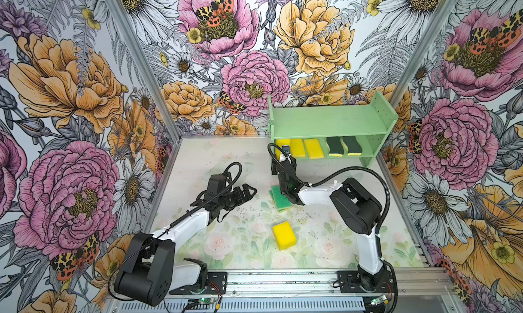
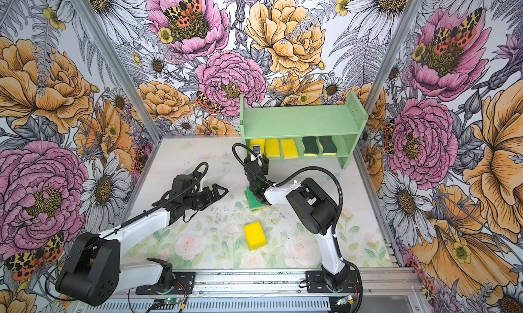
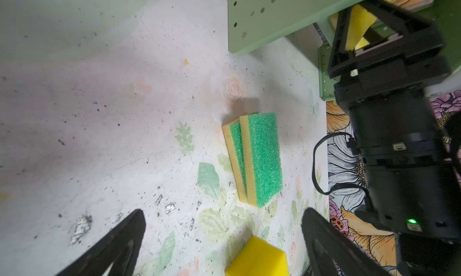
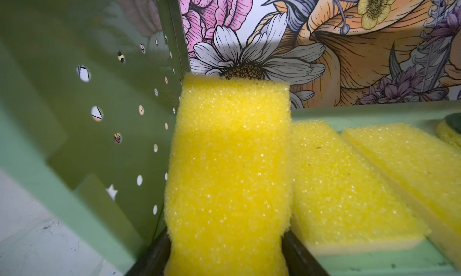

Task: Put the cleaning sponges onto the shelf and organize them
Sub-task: 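Lower the yellow sponge flat onto the tier and open the right gripper, then withdraw the open right gripper back out of the lower tier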

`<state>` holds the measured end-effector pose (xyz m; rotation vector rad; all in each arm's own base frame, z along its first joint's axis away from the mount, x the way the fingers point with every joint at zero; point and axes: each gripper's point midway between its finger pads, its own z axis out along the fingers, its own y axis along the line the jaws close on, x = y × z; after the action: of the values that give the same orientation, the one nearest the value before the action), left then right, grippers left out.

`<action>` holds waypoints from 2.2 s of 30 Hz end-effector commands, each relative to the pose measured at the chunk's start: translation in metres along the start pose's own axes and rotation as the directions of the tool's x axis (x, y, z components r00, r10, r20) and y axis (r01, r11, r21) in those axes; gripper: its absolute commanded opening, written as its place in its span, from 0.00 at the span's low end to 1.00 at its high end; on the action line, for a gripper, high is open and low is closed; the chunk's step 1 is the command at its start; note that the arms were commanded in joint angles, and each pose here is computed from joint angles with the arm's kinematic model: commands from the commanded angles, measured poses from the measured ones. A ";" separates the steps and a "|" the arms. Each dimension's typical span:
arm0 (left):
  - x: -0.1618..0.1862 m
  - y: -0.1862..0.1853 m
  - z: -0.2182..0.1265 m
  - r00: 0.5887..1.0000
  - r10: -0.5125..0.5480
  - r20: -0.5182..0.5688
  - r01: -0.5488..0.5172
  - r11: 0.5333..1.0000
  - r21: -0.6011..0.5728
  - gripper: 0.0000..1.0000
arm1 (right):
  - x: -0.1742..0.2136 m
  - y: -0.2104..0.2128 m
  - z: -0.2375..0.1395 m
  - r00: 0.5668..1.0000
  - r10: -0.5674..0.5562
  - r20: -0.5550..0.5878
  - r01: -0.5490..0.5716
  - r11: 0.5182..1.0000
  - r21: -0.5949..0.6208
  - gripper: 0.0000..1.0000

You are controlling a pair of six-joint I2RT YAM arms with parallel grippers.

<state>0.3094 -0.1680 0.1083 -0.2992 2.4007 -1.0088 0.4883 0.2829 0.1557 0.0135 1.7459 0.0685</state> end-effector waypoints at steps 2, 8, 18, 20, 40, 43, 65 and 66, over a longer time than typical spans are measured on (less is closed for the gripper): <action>-0.008 -0.008 0.000 1.000 0.027 0.007 -0.028 0.999 0.025 0.99 | -0.009 -0.003 0.005 0.999 0.016 0.029 -0.016 1.000 0.025 0.67; -0.007 -0.007 0.000 1.000 0.027 0.007 -0.027 0.999 0.023 0.99 | -0.011 -0.004 0.003 0.999 0.018 0.033 -0.018 1.000 0.025 0.68; -0.006 -0.007 0.000 1.000 0.026 0.005 -0.027 0.999 0.024 0.99 | -0.016 -0.006 0.000 0.999 0.018 0.045 -0.019 1.000 0.022 0.68; -0.006 -0.008 0.000 1.000 0.027 0.004 -0.027 0.999 0.024 0.99 | -0.017 -0.006 -0.001 0.999 0.014 0.047 -0.015 1.000 0.022 0.69; -0.004 -0.006 0.001 1.000 0.027 0.000 -0.027 0.999 0.020 0.99 | -0.021 -0.008 -0.002 0.998 -0.001 0.063 -0.001 0.999 0.032 0.74; -0.005 -0.006 0.001 1.000 0.025 0.000 -0.025 0.999 0.021 0.99 | -0.024 -0.009 -0.004 0.998 -0.002 0.068 0.000 0.999 0.032 0.75; -0.003 -0.009 0.003 1.000 0.031 -0.004 -0.031 0.999 0.021 0.99 | -0.035 -0.013 -0.010 0.995 -0.029 0.094 0.025 0.999 0.043 0.82; -0.004 -0.009 0.003 1.000 0.031 -0.002 -0.030 0.999 0.021 0.99 | -0.036 -0.013 -0.010 0.995 -0.028 0.096 0.024 0.999 0.042 0.82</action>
<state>0.3088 -0.1690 0.1041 -0.3012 2.4147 -1.0070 0.4862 0.2763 0.1664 -0.0175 1.7019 0.0104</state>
